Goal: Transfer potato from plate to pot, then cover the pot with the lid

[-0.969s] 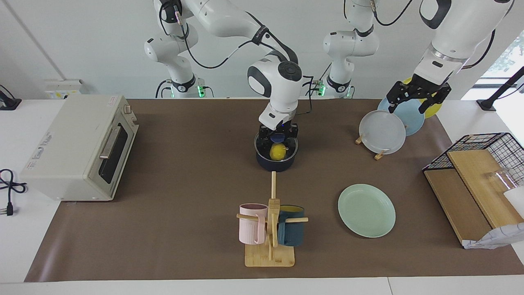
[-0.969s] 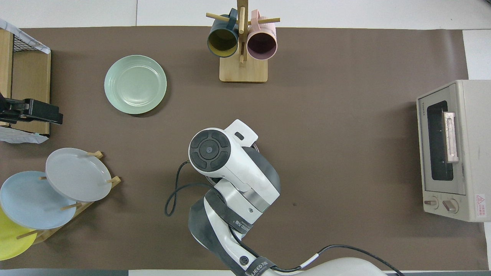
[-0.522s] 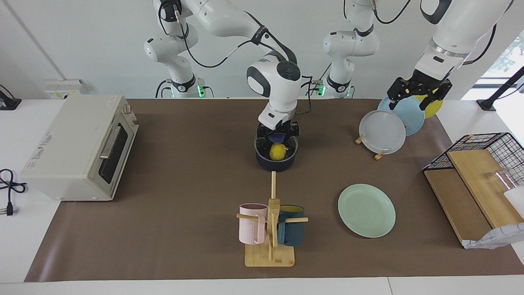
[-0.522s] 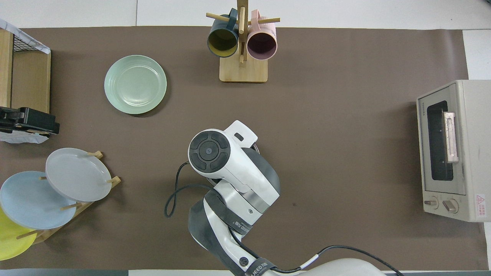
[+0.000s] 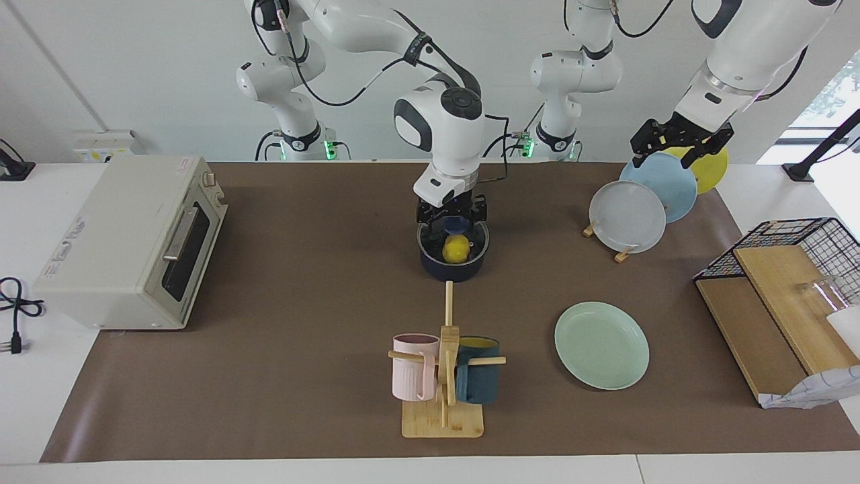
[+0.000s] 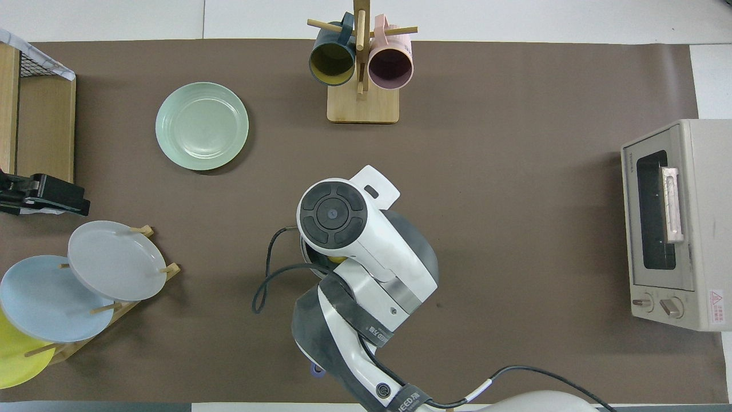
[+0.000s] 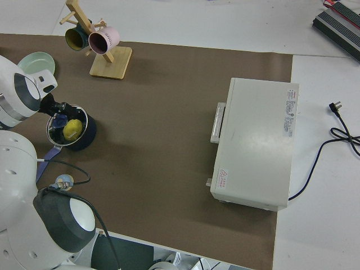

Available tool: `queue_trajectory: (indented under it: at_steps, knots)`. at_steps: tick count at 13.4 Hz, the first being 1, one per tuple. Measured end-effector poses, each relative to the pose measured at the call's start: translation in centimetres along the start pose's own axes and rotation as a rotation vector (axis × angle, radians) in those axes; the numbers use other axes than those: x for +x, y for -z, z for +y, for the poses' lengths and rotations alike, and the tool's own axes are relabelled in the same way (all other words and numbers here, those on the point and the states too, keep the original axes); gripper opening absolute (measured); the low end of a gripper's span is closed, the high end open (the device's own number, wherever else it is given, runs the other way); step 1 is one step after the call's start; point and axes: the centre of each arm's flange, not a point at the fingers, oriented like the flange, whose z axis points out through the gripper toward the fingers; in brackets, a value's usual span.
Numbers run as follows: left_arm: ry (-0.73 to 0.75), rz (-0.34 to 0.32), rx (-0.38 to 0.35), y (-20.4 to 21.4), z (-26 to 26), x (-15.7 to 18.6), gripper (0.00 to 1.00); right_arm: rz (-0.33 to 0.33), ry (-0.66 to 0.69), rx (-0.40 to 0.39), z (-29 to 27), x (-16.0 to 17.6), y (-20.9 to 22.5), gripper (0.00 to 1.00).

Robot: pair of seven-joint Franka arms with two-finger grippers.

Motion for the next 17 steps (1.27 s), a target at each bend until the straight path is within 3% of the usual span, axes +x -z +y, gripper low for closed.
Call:
queue_trajectory:
  at_steps: [4, 9, 12, 17]
  knots:
    - [-0.002, 0.034, 0.001, 0.4, 0.1, 0.3, 1.00, 0.009, -0.009, 0.001, 3.2, 3.1, 4.6, 1.00]
    - [-0.004, 0.051, 0.001, 1.0, 0.2, -0.1, 1.00, -0.043, 0.027, -0.004, 14.9, 8.7, 14.4, 1.00]
    - [-0.004, 0.061, 0.000, 1.5, 0.2, -0.5, 1.00, -0.078, 0.057, -0.010, 21.3, 8.9, 17.5, 1.00]
    - [-0.004, 0.063, 0.000, 1.6, 0.2, -0.8, 1.00, -0.130, 0.069, -0.028, 31.2, 7.6, 18.4, 1.00]
